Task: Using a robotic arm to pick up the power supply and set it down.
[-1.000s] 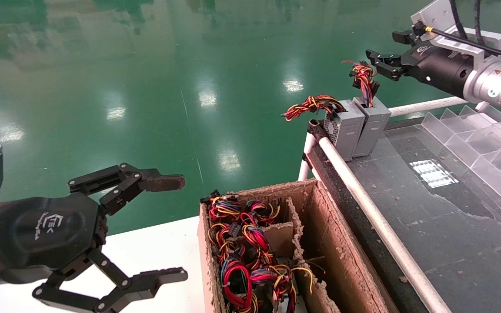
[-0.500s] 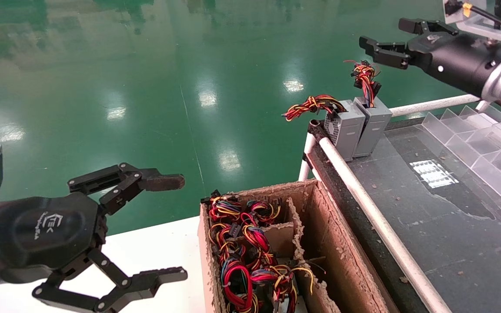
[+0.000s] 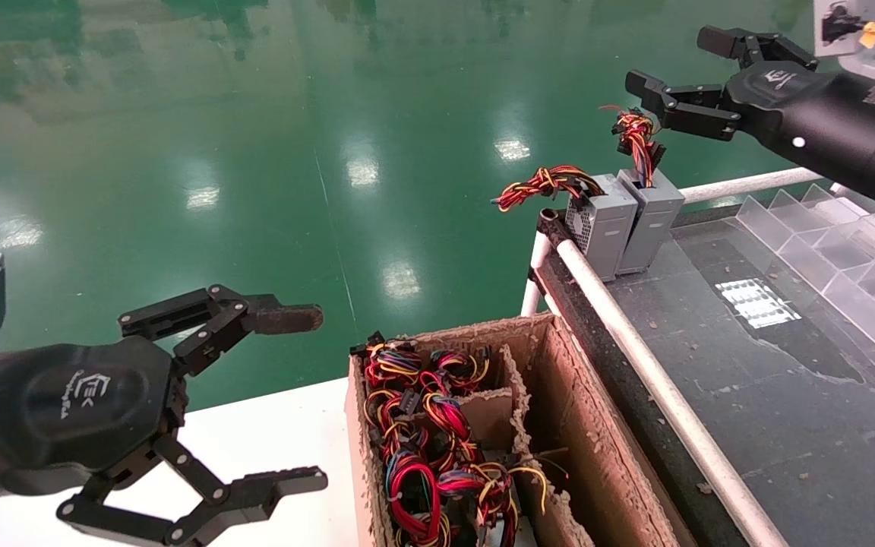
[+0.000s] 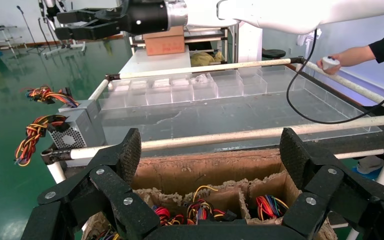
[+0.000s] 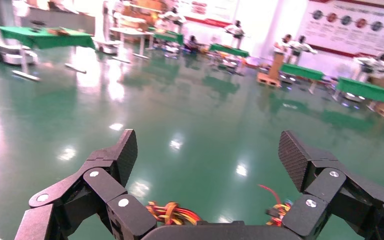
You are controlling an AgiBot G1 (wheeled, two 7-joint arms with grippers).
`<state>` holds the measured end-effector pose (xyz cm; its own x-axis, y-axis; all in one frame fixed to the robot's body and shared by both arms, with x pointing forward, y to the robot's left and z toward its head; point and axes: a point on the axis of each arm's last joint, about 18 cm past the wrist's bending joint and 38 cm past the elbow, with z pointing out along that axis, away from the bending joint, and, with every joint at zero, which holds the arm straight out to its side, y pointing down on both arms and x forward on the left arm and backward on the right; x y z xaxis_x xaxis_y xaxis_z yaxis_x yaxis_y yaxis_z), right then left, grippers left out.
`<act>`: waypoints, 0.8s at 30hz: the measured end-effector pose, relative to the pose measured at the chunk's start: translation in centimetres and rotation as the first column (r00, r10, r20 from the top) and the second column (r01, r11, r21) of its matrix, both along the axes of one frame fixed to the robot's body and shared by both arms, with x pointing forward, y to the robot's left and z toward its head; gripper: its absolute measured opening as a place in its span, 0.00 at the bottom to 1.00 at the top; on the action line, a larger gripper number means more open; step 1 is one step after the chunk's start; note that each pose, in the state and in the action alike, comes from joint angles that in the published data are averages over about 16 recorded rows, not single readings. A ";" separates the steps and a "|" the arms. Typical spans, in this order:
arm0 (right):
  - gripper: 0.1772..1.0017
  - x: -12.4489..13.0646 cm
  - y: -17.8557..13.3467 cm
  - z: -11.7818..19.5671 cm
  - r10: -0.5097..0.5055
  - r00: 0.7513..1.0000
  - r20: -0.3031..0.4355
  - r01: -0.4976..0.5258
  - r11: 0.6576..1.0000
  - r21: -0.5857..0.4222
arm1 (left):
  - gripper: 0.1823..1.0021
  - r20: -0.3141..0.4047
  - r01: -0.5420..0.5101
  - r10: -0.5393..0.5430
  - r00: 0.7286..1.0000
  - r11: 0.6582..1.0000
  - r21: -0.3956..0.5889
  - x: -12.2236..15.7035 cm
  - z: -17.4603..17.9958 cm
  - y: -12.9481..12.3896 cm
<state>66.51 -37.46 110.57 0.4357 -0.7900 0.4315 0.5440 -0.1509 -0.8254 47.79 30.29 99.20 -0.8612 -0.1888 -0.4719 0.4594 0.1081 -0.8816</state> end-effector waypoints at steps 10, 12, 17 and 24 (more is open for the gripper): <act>1.00 -3.7 1.0 -2.0 0.141 0.990 0.001 -0.141 0.989 -0.048 | 1.00 0.000 0.000 0.000 1.000 1.000 0.000 0.0 0.0 0.0; 1.00 -4.5 1.3 -2.4 0.170 0.985 -0.003 -0.170 0.984 -0.061 | 1.00 0.000 0.000 0.000 1.000 1.000 0.000 0.0 0.0 0.0; 1.00 -6.7 2.1 -3.7 0.245 0.969 -0.023 -0.246 0.964 -0.096 | 1.00 0.000 0.000 0.000 1.000 1.000 0.000 0.0 0.0 0.0; 1.00 -9.3 3.2 -5.2 0.328 0.943 -0.058 -0.333 0.933 -0.137 | 1.00 0.000 0.000 0.000 1.000 1.000 0.000 0.0 0.0 0.0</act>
<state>57.25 -34.24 105.37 0.6777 -0.5300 0.5097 0.5553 -0.0855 -0.8272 47.79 30.29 99.20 -0.8612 -0.1888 -0.4719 0.4594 0.1081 -0.8816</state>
